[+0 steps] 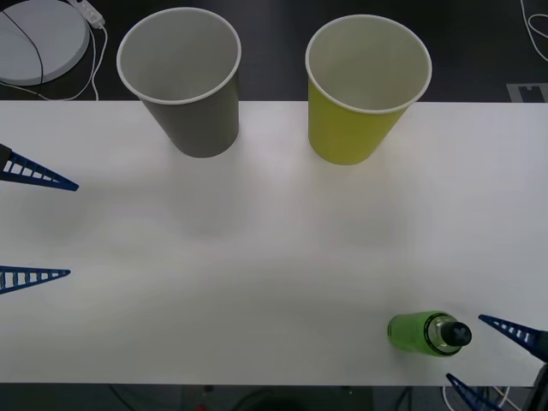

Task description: Put the can into the green bin and the plastic bottle into the gray bin

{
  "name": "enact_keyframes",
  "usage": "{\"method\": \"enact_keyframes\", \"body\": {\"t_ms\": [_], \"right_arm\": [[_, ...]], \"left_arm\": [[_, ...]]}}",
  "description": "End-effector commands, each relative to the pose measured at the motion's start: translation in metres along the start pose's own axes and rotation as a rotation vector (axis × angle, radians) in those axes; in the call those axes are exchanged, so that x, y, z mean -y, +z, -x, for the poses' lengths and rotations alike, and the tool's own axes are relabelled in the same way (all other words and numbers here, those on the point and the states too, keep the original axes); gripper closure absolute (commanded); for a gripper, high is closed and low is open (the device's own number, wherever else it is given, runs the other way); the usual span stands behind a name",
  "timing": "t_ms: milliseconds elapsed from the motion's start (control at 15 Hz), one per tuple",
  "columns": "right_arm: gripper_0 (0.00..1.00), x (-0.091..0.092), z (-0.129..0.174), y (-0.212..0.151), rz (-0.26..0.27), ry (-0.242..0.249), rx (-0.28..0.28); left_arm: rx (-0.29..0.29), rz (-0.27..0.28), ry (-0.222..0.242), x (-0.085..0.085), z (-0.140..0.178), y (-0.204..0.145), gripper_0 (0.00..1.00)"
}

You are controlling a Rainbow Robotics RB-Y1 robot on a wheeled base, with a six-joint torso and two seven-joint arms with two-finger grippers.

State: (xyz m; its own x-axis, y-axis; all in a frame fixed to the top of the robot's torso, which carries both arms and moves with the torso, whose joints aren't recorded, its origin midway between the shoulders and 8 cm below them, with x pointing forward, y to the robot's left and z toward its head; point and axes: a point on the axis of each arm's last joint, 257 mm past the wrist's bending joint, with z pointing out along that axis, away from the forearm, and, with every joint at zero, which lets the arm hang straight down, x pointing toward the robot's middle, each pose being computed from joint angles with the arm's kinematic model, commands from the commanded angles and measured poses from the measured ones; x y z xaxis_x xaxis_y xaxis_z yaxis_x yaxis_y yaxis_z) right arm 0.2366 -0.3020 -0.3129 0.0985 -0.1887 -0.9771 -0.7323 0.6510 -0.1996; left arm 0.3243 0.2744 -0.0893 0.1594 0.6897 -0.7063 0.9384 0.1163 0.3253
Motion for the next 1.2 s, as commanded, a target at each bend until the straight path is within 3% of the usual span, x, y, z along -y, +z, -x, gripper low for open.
{"method": "enact_keyframes", "body": {"t_ms": [67,733,1200], "right_arm": [[0.00,-0.005,0.001,0.009,0.018,-0.004,0.013],[0.00,0.004,0.006,0.037,0.032,-0.061,0.045],[0.00,-0.007,0.008,0.056,0.063,-0.061,0.069]], "left_arm": [[0.000,0.000,0.000,0.000,0.000,0.000,0.00],[0.000,0.000,0.000,0.000,0.000,0.000,0.00],[0.000,0.000,0.000,0.000,0.000,0.000,0.00]]}}
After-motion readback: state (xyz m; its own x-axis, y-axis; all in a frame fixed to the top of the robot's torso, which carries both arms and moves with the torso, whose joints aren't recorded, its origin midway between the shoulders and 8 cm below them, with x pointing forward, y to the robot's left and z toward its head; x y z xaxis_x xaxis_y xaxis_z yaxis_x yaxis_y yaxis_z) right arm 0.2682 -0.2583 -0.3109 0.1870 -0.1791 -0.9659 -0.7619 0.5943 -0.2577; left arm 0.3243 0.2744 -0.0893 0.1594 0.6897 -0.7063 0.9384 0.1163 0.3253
